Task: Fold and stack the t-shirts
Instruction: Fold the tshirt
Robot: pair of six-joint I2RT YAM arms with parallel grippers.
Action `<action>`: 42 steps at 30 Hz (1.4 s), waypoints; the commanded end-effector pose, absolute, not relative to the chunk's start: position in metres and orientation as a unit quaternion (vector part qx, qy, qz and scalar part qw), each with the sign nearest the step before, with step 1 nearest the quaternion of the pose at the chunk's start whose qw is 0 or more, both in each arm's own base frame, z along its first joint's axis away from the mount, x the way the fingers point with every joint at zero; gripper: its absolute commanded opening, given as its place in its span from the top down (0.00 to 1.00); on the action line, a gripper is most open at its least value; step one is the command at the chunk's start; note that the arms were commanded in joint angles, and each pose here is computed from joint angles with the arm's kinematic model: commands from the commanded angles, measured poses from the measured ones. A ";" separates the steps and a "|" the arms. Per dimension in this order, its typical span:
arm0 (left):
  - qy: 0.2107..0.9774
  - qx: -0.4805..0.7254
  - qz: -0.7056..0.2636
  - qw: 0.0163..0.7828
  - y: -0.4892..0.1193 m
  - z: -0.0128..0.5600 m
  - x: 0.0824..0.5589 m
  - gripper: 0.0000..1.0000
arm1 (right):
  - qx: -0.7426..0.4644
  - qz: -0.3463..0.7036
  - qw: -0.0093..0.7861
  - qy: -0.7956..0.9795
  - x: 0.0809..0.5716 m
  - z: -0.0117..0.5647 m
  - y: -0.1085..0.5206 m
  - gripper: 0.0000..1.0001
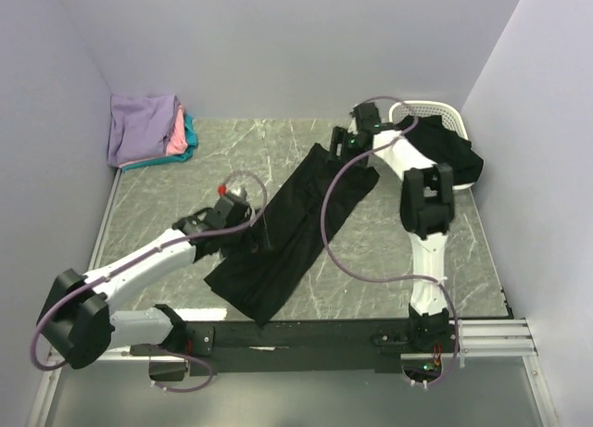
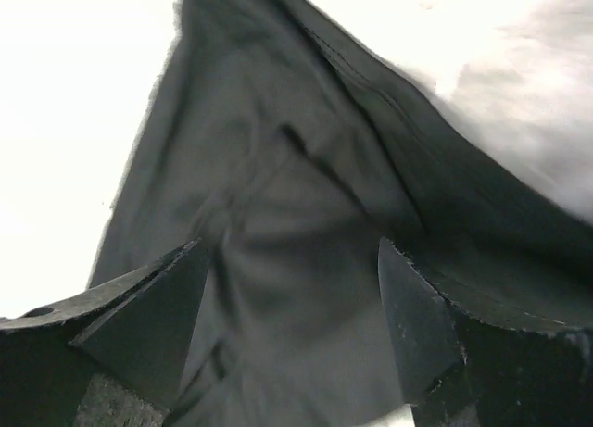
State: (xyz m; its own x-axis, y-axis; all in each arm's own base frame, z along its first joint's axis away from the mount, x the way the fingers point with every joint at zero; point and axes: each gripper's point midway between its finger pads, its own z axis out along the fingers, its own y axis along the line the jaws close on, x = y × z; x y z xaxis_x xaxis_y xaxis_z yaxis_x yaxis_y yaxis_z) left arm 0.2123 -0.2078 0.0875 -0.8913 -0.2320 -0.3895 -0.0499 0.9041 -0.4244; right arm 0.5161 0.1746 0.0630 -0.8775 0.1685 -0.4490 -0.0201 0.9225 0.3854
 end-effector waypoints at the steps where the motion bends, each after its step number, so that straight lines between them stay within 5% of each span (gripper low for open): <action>1: 0.909 -0.079 -0.176 0.369 -0.198 0.173 0.273 0.00 | 0.050 0.179 0.411 0.892 0.536 0.190 0.138 0.19; 8: 0.878 0.026 -0.204 0.432 -0.243 0.212 0.356 0.01 | 0.102 0.145 0.359 0.916 0.482 0.158 0.103 0.20; 17: 0.848 0.124 -0.289 0.427 -0.296 0.177 0.452 0.01 | 0.145 0.185 0.335 0.913 0.436 0.111 0.099 0.22; 33: 0.838 0.197 -0.401 0.313 -0.333 0.092 0.513 0.00 | 0.179 0.177 0.266 0.931 0.435 0.055 0.099 0.23; 42: 0.864 0.200 -0.366 0.282 -0.329 0.046 0.530 0.01 | 0.187 0.173 0.244 0.936 0.436 0.040 0.099 0.23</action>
State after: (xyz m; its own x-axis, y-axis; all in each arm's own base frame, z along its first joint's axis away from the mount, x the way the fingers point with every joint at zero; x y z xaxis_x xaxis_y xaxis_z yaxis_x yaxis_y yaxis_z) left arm 0.5263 -0.3308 0.0566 -0.7601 0.0862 -0.6441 0.5359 0.6436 -0.5464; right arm 0.4192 0.1001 0.0317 -0.8299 0.4155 -0.3724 0.2623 0.8796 0.3968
